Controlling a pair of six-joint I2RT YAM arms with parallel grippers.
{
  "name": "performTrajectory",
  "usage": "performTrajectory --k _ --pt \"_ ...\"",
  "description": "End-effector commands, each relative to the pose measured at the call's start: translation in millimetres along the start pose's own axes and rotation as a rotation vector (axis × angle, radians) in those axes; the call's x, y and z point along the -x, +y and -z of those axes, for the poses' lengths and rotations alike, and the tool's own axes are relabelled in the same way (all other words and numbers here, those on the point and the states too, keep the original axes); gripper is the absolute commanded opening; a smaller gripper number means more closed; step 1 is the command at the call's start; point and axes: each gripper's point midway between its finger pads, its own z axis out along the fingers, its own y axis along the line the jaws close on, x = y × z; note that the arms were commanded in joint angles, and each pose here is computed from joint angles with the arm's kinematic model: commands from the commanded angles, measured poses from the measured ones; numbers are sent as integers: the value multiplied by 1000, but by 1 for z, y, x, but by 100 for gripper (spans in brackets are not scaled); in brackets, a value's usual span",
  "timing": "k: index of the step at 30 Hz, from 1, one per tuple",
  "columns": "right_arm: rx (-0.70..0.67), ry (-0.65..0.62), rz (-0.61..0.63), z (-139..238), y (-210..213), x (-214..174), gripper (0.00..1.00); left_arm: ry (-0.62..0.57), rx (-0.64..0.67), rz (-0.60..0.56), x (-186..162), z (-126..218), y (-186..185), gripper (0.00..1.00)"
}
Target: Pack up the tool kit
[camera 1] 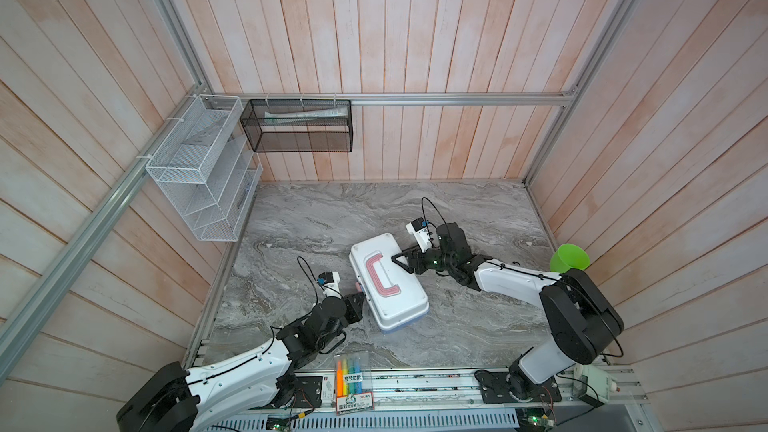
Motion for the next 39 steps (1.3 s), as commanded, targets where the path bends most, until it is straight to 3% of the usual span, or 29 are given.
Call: performTrajectory --k 1,13,19,20,22,25,28,32,35,39 --pt "-37 241 -99 -9 -11 -77 54 24 109 -13 -5 2 19 18" --pt "-39 245 -97 -10 -11 -77 54 78 275 -16 -25 12 69 18" --pt "-37 246 -94 -11 -11 -76 54 90 390 -109 -24 11 85 22" --pt "-35 245 -94 -11 -10 -75 54 96 412 -123 -24 11 86 27" --pt "-38 245 -93 -11 -11 -74 54 100 456 -147 -23 15 88 46" --pt "-41 244 -89 -10 -10 -73 54 69 486 -184 -17 26 83 61" --pt "-43 243 -86 -9 -10 -73 54 91 376 -231 -24 27 62 80" --pt "-44 246 -87 -10 -11 -74 54 107 336 -262 -31 26 61 89" --pt "-45 249 -89 -10 -11 -73 54 145 392 -274 -38 28 71 89" --pt "-43 246 -88 -11 -12 -74 54 127 356 -333 -37 19 60 91"
